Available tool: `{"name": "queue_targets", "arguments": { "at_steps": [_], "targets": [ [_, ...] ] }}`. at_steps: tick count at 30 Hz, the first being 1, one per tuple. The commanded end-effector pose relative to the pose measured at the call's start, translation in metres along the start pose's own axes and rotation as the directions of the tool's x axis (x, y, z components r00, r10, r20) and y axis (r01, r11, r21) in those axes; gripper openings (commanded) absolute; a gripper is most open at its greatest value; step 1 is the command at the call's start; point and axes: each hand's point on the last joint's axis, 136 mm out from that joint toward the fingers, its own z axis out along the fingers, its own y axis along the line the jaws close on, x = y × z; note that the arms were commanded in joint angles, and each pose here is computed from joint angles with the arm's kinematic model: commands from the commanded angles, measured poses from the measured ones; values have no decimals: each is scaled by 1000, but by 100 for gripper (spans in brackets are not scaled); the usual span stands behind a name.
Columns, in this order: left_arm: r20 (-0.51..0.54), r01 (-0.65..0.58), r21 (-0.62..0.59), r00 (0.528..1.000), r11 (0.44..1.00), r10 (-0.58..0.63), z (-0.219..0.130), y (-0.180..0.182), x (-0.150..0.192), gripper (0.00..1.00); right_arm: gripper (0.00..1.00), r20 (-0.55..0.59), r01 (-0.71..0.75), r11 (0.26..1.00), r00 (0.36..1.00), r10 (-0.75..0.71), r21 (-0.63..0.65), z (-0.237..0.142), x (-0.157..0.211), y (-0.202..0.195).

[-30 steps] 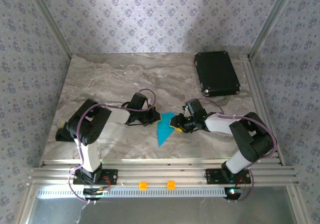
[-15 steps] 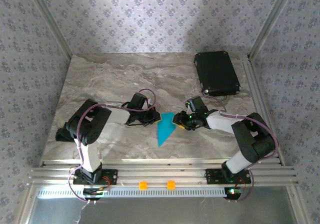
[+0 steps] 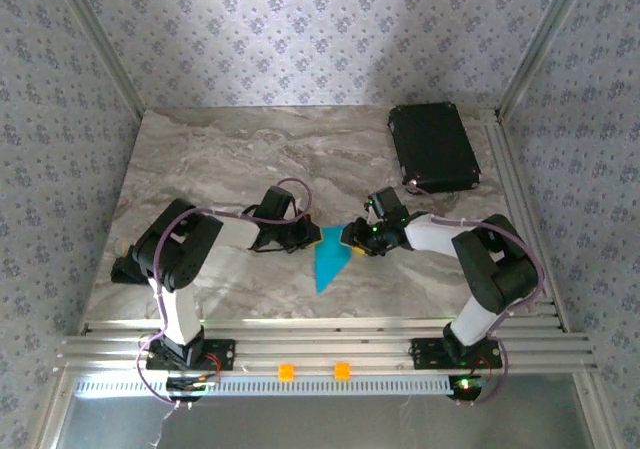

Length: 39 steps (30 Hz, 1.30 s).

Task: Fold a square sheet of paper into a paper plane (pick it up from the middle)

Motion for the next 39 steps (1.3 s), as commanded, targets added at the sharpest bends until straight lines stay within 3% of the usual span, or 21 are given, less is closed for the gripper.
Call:
{"name": "queue_targets", "arguments": {
  "at_steps": [1,10,13,26,33,39],
  "targets": [
    [-46,81,-129,995,988,-88,2,43,20,0,39,-61,36,999,997,-36,-6,9,13,9],
    [-46,82,-127,995,989,-89,2,42,20,0,39,-25,46,999,999,-47,-9,-2,11,20],
    [-47,83,-127,995,988,-89,2,43,20,0,40,-3,36,997,999,-36,-67,-10,7,28],
    [-50,78,-120,995,990,-85,2,39,19,0,32,-64,-10,977,998,-4,-212,0,2,33],
    [-50,75,-120,995,990,-82,1,37,19,0,31,-61,-18,983,998,6,-185,1,0,22],
    [-52,72,-113,996,991,-78,1,34,17,0,24,-89,-11,978,996,-8,-210,3,3,24]
  ]
}}
